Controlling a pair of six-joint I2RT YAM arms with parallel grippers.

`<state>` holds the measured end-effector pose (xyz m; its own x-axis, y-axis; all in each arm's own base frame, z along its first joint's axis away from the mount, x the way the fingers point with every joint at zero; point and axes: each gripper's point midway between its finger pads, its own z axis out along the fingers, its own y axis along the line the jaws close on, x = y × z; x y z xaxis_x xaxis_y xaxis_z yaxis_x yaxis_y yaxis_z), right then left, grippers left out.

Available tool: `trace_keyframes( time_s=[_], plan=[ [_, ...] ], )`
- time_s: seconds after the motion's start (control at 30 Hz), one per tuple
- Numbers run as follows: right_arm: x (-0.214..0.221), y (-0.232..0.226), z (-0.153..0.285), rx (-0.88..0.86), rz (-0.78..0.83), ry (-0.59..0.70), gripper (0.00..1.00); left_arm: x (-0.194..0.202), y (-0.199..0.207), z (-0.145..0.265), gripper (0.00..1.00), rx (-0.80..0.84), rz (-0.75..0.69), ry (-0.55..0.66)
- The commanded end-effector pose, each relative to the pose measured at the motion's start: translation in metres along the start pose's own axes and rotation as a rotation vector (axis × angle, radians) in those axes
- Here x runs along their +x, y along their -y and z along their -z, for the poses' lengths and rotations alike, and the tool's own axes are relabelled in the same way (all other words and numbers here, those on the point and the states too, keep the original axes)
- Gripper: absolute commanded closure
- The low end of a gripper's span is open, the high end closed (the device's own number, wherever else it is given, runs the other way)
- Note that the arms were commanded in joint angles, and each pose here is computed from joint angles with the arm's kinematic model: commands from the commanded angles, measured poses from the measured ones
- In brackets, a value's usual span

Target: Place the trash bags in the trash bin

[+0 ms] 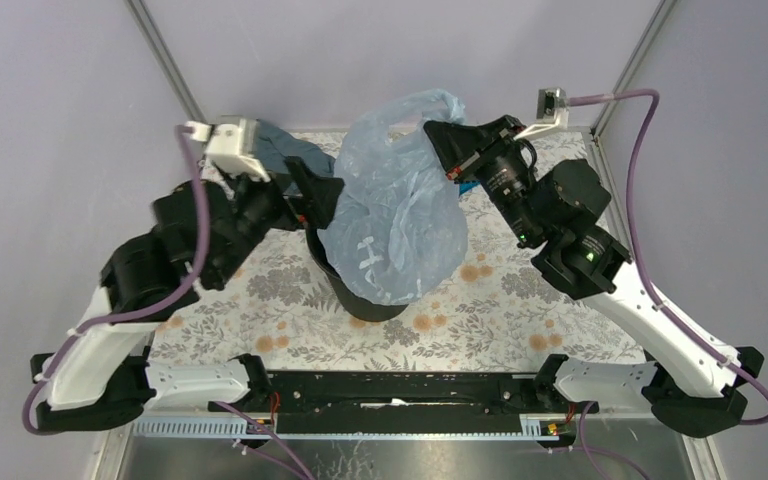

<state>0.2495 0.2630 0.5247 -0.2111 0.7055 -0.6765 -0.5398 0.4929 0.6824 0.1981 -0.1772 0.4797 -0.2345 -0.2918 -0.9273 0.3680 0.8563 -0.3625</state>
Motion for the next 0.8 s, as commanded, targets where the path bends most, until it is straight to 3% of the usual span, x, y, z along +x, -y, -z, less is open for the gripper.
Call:
trace_keyframes(
  time_s=[0.0, 0.13, 0.27, 0.43, 0.53, 0.67, 0.77],
  plan=[
    [-0.004, 0.001, -0.017, 0.018, 0.194, -0.012, 1.0, 0.043, 0.023, -0.022, 0.01, 0.053, -0.048, -0.157],
    [-0.007, -0.029, -0.035, -0.077, 0.171, -0.014, 1.0, 0.058, 0.041, -0.015, 0.01, 0.191, -0.057, -0.2],
    [-0.012, -0.055, -0.055, -0.147, 0.082, 0.008, 1.0, 0.042, 0.046, 0.012, 0.01, 0.342, -0.037, -0.096],
    [-0.009, -0.088, -0.074, -0.278, -0.129, 0.022, 1.0, 0.023, 0.042, 0.041, 0.01, 0.414, -0.015, -0.028],
    [0.003, -0.095, -0.088, -0.314, -0.269, 0.007, 1.0, 0.018, 0.024, 0.041, 0.01, 0.321, -0.013, -0.029],
    [0.021, -0.095, -0.102, -0.325, -0.395, -0.024, 1.0, 0.004, -0.036, 0.045, 0.01, 0.013, 0.063, 0.026],
    [0.031, -0.083, -0.107, -0.287, -0.411, -0.02, 1.0, -0.002, -0.05, 0.058, 0.01, 0.005, 0.111, 0.087]
  ],
)
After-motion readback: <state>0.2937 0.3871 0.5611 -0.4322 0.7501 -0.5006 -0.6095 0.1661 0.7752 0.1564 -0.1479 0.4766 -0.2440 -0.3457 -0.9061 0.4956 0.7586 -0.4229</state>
